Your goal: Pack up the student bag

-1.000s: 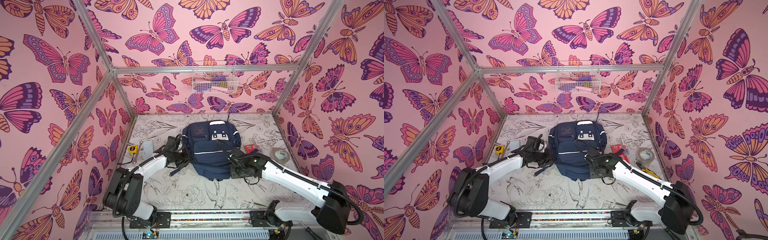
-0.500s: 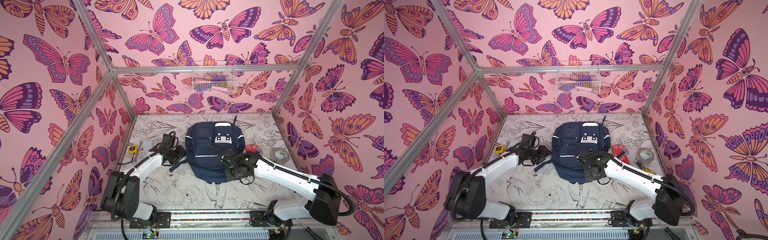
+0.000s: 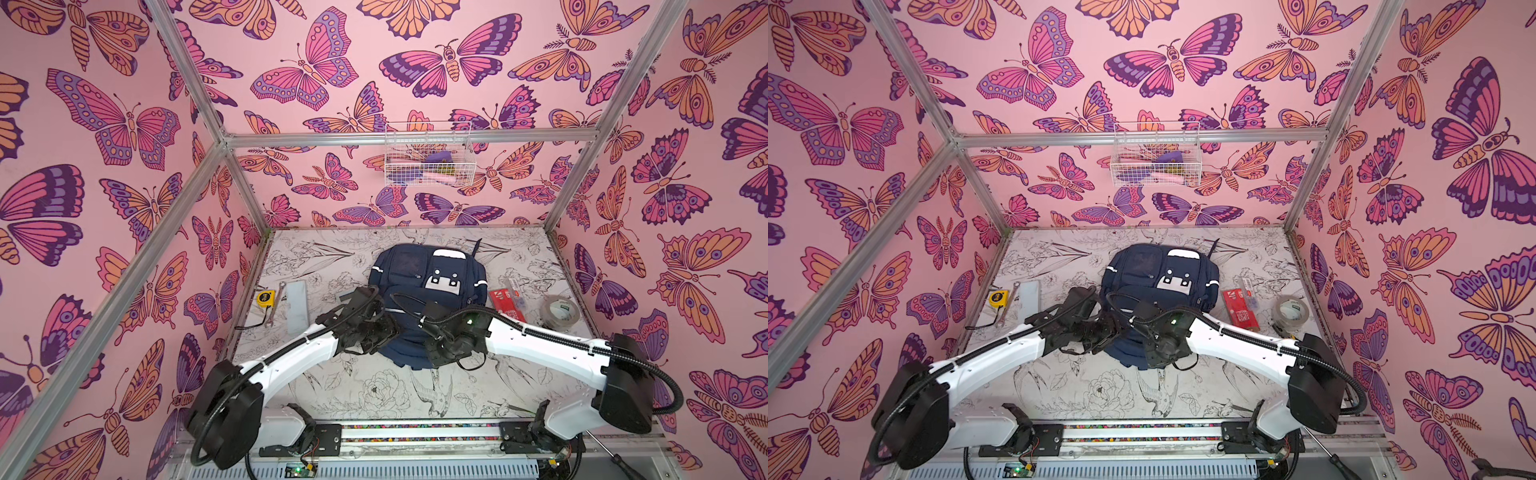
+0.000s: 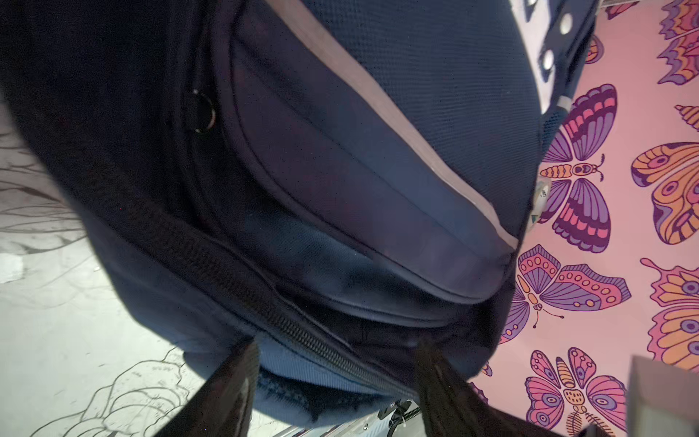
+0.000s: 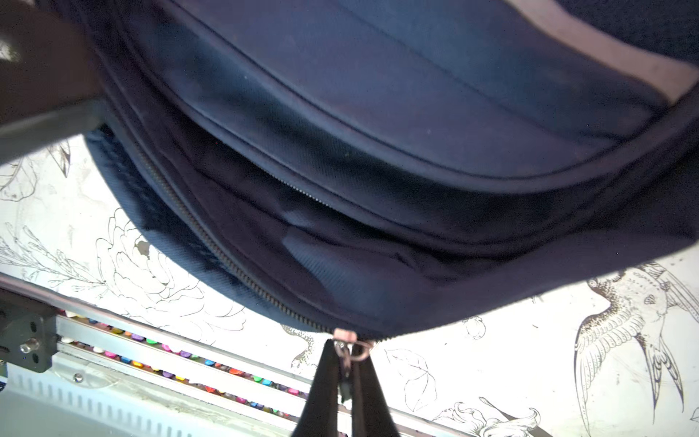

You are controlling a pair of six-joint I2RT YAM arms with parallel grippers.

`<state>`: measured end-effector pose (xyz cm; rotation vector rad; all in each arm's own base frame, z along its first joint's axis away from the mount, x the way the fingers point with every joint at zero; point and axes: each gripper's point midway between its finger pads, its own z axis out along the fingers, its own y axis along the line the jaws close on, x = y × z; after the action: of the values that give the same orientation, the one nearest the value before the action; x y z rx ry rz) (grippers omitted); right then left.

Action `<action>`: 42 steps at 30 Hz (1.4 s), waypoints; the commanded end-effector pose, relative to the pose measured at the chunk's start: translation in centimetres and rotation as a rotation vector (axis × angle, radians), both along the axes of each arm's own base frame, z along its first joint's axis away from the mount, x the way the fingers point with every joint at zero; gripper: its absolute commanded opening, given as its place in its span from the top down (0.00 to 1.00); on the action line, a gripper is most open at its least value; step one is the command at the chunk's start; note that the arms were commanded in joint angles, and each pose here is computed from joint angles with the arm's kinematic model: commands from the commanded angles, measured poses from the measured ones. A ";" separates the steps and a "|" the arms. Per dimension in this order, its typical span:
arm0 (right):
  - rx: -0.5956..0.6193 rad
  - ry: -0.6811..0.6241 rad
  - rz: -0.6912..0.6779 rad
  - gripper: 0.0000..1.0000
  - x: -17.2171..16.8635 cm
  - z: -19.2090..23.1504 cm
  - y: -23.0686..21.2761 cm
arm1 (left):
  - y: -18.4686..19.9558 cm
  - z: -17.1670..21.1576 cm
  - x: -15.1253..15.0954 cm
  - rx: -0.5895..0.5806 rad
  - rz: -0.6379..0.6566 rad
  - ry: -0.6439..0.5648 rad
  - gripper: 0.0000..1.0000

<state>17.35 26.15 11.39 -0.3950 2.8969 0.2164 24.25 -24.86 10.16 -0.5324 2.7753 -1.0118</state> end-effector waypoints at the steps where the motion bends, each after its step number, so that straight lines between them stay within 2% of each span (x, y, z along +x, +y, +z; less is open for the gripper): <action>1: 0.064 -0.020 -0.006 1.00 -0.1 1.2 1.1 | -1.8 0.6 0.6 -0.062 0.002 0.016 0.37; 5: 0.065 -0.029 -0.014 1.00 -0.1 1.1 0.8 | -1.9 -1.5 0.1 -0.035 -0.022 0.066 0.47; 9: 0.059 -0.028 -0.017 1.00 -0.2 1.0 0.5 | -1.5 -2.4 0.1 -0.029 -0.009 0.070 0.66; 12: 0.053 -0.036 -0.021 1.00 -0.2 1.1 0.1 | -1.6 -1.9 0.4 -0.051 -0.009 0.071 0.71; 17: 0.047 -0.052 -0.026 1.00 0.0 1.3 -0.2 | -1.9 0.5 -0.2 -0.125 -0.008 0.076 0.46; 21: 0.053 -0.061 -0.028 1.00 0.3 1.3 0.2 | -1.2 1.5 -1.6 -0.144 0.008 0.107 0.34; 25: 0.100 -0.081 -0.012 1.00 0.6 1.8 1.1 | -1.6 0.8 -2.9 -0.148 0.016 0.168 0.31; 32: 0.138 -0.136 -0.010 1.00 1.5 2.1 1.7 | -3.7 0.1 -3.0 -0.150 0.001 0.249 0.31; 37: 0.204 -0.155 0.004 1.00 1.6 2.6 2.8 | -3.8 -0.5 -2.2 -0.135 0.015 0.246 0.42; 39: 0.207 -0.164 0.003 1.00 1.7 2.8 2.7 | -3.7 -1.3 -1.9 -0.131 0.024 0.252 0.56; 41: 0.182 -0.162 0.000 1.00 1.6 2.6 2.1 | -3.9 -1.6 -1.5 -0.140 0.026 0.254 0.79; 42: 0.169 -0.160 -0.002 1.00 1.6 2.6 1.8 | -3.8 -1.8 -1.4 -0.137 0.031 0.255 0.87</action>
<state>18.24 26.98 11.99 -0.3519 2.7796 0.3402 22.23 -28.32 8.45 -0.7360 2.9293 -1.1887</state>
